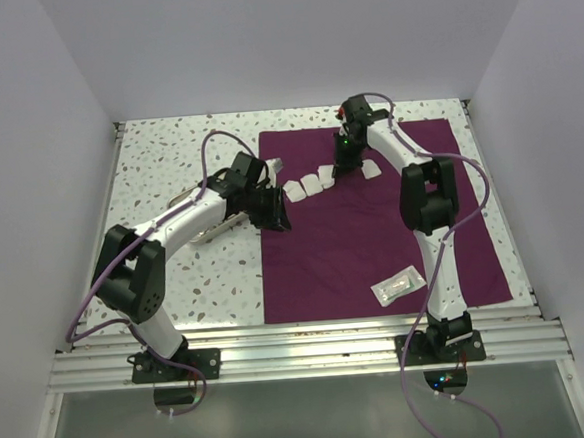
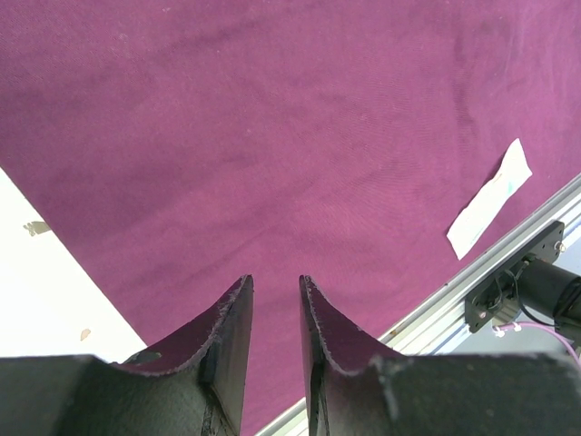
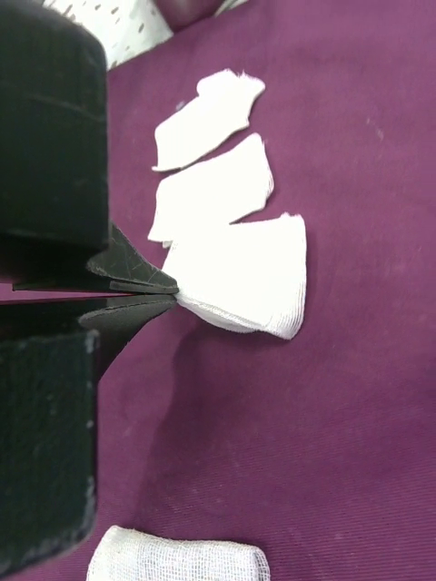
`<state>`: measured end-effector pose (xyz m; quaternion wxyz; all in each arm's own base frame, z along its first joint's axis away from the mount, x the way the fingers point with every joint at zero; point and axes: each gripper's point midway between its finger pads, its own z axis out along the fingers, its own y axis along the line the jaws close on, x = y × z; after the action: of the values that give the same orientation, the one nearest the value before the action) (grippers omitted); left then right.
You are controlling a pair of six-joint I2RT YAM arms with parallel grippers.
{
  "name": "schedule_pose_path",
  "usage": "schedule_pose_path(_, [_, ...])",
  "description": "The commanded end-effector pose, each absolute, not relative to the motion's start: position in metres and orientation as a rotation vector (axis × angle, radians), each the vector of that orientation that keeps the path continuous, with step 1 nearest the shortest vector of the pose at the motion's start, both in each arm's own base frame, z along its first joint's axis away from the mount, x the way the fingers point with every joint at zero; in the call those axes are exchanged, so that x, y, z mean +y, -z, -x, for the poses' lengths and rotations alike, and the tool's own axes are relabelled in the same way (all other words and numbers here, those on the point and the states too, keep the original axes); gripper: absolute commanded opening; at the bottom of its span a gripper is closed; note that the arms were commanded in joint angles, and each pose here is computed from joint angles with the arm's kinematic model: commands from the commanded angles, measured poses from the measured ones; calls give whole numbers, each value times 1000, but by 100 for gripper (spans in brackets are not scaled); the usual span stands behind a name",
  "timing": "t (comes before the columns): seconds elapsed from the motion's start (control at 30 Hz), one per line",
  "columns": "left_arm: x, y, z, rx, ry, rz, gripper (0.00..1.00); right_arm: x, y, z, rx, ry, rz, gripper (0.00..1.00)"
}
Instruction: Prepare the surgical pack
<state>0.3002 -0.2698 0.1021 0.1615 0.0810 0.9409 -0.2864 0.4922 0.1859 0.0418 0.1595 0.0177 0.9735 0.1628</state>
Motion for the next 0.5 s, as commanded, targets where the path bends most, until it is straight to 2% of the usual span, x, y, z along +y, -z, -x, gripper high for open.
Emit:
schedule_pose_path(0.0, [-274, -109, -304, 2649, 858, -225, 31, 197, -66, -499, 2738, -532, -46, 0])
schedule_pose_path(0.47, [-274, -106, -300, 2657, 866, -232, 31, 194, -76, -493, 2750, -520, -1, 0])
